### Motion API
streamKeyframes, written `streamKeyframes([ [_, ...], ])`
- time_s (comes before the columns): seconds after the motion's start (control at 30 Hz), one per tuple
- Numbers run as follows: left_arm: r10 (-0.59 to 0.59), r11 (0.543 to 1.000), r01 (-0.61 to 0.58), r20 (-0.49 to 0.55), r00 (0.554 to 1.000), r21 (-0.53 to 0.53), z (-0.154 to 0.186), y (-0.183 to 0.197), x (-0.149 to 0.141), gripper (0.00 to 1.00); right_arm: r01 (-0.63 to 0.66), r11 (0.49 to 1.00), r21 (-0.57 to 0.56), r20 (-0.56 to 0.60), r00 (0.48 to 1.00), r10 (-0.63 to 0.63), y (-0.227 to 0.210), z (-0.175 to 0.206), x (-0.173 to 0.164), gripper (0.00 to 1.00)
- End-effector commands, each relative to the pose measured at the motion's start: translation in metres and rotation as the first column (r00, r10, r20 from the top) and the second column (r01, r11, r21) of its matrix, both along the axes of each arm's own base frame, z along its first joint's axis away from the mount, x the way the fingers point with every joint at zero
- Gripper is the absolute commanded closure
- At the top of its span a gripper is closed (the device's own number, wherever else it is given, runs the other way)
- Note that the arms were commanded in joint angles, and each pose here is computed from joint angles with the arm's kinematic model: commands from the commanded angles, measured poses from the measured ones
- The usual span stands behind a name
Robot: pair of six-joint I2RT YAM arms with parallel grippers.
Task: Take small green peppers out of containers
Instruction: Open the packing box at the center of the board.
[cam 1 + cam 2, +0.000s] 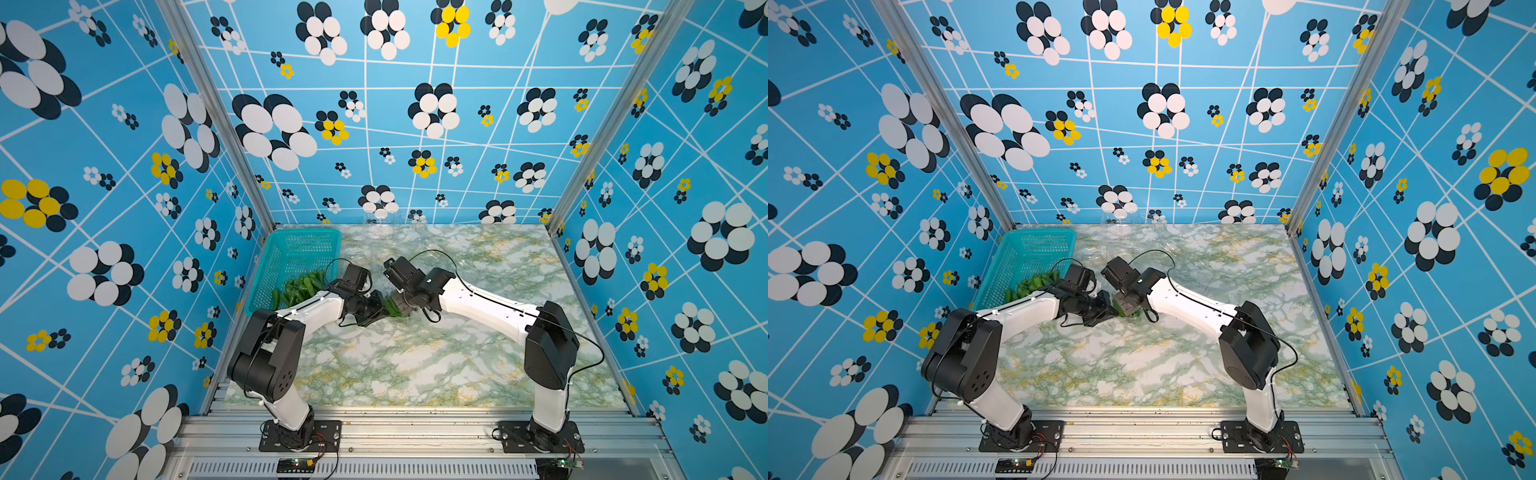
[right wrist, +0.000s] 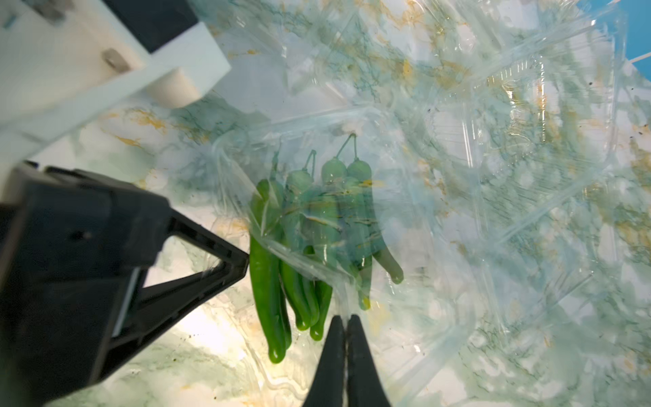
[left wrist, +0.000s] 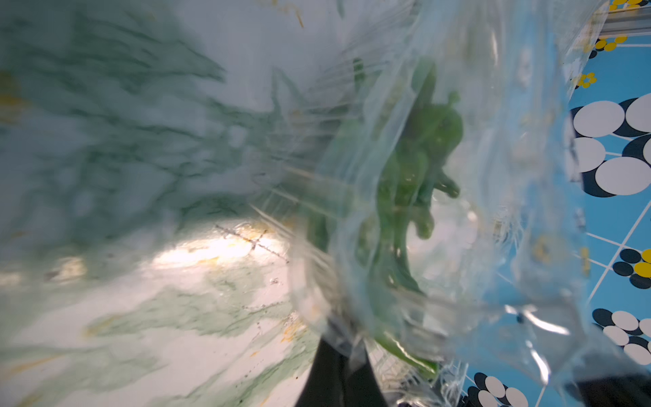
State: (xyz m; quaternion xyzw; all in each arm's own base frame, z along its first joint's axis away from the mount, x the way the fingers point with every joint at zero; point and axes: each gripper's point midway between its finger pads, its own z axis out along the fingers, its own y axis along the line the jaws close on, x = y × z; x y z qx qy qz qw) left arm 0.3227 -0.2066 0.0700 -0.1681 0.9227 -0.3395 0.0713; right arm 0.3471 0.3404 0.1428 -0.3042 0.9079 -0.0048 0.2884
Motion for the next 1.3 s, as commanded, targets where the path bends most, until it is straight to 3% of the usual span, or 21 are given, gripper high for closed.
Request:
streamKeyframes([
  [0.0,0.010,0.999,-0.003,-0.134,0.991,0.055,-0.016,0.030,-0.036,0.95,0.112,0.994,0.007,-0.030,0.993,-0.112,-0.016,-0.005,0.023,1.00],
  [0.27,0.053,0.998,-0.047,-0.136,0.989,0.046,-0.017,0.052,-0.030,0.94,0.099,0.993,0.071,-0.081,0.992,-0.093,0.015,-0.008,0.041,1.00],
  [0.37,0.059,0.998,-0.054,-0.130,0.990,0.045,-0.015,0.052,-0.027,0.85,0.090,0.990,0.105,-0.035,0.996,-0.086,0.021,0.007,0.050,0.63],
  [0.4,0.060,0.998,-0.055,-0.124,0.990,0.042,-0.013,0.052,-0.026,0.83,0.093,0.989,0.111,-0.017,0.996,-0.092,0.020,0.015,0.054,0.56],
  [0.5,0.069,0.997,-0.064,-0.102,0.992,0.048,-0.004,0.054,-0.024,0.75,0.064,0.988,0.142,0.045,0.996,-0.071,0.023,0.043,0.063,0.47],
  [0.6,0.076,0.996,-0.072,-0.081,0.994,0.055,0.006,0.056,-0.023,0.60,0.051,0.984,0.172,0.118,0.990,-0.072,0.020,0.075,0.069,0.45],
  [0.73,0.096,0.994,-0.093,-0.046,0.994,0.060,0.023,0.060,-0.024,0.52,0.037,0.980,0.198,0.188,0.979,-0.074,0.013,0.104,0.066,0.45],
  [0.87,0.106,0.991,-0.104,-0.019,0.994,0.088,0.039,0.066,-0.027,0.50,0.009,0.982,0.187,0.256,0.965,-0.058,0.003,0.123,0.057,0.46],
  [1.03,0.127,0.987,-0.129,0.027,0.992,0.094,0.054,0.070,-0.023,0.51,-0.140,0.979,0.148,0.046,0.990,0.135,0.027,0.082,0.026,0.54],
  [1.17,0.153,0.982,-0.159,0.062,0.986,0.102,0.065,0.075,-0.017,0.51,-0.231,0.959,0.164,-0.121,0.960,0.252,0.049,0.024,0.000,0.56],
  [1.27,0.153,0.979,-0.163,0.095,0.984,0.119,0.081,0.082,-0.014,0.51,-0.249,0.953,0.172,-0.171,0.945,0.278,0.057,-0.003,-0.004,0.58],
])
